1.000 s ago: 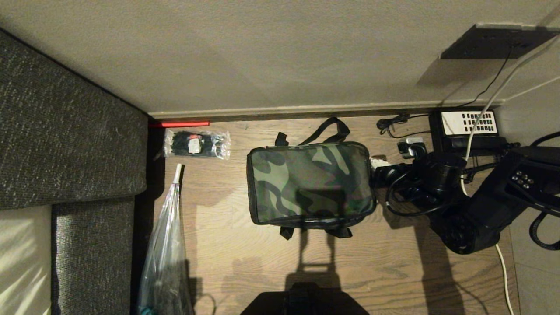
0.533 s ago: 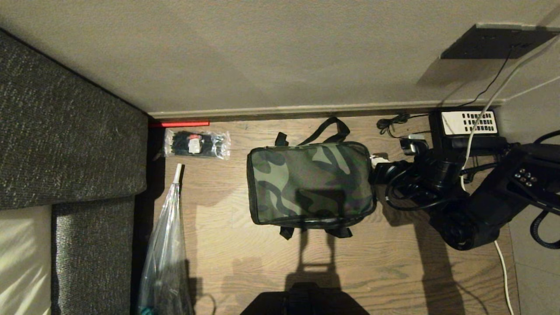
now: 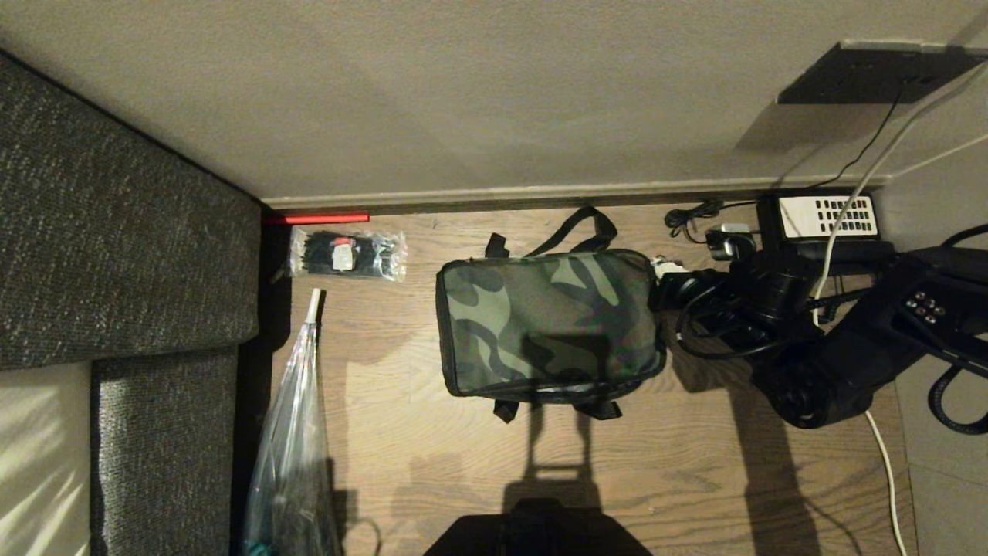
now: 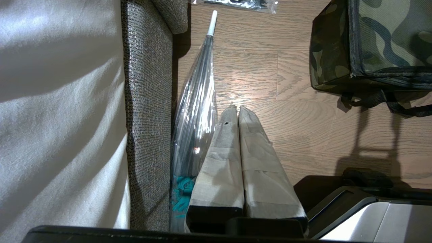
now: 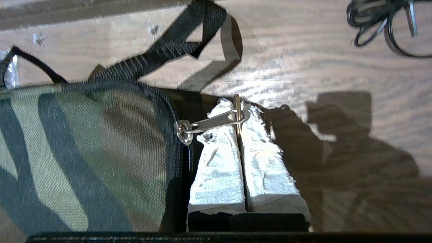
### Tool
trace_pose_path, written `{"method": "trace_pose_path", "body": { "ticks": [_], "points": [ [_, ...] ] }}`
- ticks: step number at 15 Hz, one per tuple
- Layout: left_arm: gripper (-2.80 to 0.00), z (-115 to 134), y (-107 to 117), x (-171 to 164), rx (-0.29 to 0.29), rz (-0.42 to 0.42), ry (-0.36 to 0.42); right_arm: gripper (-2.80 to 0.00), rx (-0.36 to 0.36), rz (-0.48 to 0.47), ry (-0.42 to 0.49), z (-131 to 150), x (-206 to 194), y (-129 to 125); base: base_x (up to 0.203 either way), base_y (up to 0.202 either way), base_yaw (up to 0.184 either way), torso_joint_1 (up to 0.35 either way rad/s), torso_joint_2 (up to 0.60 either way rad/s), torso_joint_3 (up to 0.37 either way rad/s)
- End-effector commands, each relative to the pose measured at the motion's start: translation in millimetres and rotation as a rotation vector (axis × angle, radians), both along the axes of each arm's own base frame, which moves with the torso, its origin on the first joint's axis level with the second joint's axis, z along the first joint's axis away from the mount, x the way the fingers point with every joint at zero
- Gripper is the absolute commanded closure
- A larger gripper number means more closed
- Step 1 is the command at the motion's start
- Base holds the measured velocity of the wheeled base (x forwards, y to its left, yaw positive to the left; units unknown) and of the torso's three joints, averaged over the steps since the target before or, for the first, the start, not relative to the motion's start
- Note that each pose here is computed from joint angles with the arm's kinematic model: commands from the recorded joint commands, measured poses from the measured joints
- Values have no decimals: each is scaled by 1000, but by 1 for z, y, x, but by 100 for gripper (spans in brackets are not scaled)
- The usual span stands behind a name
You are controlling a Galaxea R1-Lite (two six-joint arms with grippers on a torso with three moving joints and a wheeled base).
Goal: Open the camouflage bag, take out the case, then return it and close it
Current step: Open the top of the storage box
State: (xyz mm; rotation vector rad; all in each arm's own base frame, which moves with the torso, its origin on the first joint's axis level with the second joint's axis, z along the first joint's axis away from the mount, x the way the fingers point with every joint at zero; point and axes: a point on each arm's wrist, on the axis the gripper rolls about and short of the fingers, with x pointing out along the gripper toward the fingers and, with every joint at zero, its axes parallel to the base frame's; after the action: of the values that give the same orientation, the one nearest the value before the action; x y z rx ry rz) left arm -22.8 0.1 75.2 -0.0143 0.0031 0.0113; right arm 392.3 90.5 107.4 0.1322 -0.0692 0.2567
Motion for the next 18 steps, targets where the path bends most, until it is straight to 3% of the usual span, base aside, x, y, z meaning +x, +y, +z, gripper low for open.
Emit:
{"method": "trace_pose_path", "body": {
  "ticks": [1,18],
  "points": [
    [0,-1,0,0,0,1,3,0,5,4,-25,3,4,2,0,0,0,0,0,0],
    [0,-1,0,0,0,1,3,0,1,38,-75,11,10,6,0,0,0,0,0,0]
  ]
}}
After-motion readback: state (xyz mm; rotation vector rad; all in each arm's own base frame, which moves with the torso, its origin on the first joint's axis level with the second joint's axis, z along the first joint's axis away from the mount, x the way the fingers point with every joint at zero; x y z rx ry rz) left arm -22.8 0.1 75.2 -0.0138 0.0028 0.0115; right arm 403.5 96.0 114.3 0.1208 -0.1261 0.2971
